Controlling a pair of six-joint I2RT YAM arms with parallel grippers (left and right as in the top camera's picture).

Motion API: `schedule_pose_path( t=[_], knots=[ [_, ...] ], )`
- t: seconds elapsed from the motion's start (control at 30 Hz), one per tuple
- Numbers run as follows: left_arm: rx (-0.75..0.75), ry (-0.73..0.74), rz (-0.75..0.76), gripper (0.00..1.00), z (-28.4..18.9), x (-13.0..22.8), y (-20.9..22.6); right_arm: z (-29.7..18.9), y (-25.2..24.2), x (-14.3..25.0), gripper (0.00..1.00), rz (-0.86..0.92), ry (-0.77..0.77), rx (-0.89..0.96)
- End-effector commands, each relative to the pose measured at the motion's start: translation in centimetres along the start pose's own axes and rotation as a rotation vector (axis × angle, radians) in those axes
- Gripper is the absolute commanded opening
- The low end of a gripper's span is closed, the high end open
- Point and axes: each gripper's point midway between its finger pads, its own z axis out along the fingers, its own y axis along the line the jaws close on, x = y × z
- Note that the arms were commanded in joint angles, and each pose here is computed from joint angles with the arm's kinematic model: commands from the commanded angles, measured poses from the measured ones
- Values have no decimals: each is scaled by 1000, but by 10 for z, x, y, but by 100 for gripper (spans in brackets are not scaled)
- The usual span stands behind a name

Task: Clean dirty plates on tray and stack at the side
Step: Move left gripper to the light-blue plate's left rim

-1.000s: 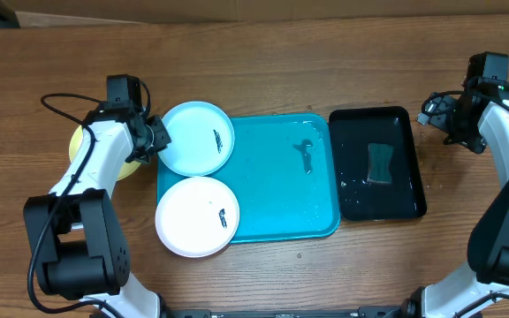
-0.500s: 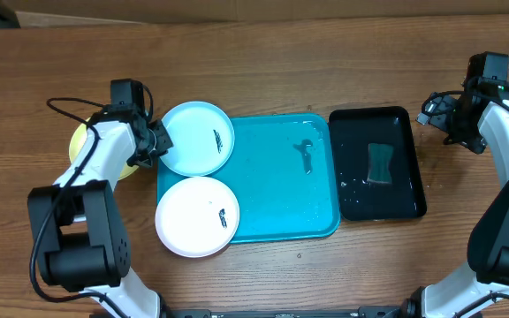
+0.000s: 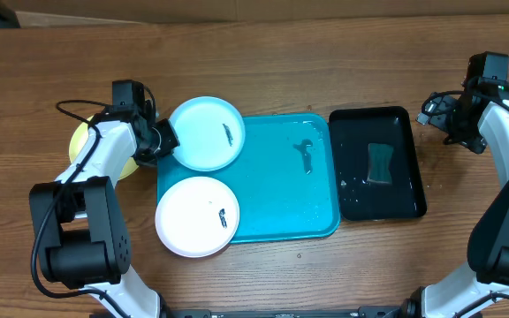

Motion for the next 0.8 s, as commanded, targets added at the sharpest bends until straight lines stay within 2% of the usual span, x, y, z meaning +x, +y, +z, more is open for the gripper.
schedule_pose_path(
  t=[0.0,0.1,0.23,0.6,0.77],
  knots=[
    [227,82,35,4,-2,12,-39,-10,3,-10,100,7,-37,-14],
    [285,118,47,4,-4,21,-54,-10,3,-10,100,8,-37,-14],
    [263,151,78,4,0,36,-65,-10,3,-10,100,8,-37,-14],
    [91,162,144,4,17,70,-90,-10,3,-10,100,7,-37,-14],
    [-16,113,148,4,20,67,-82,-10,3,-10,100,7,-37,-14]
  ],
)
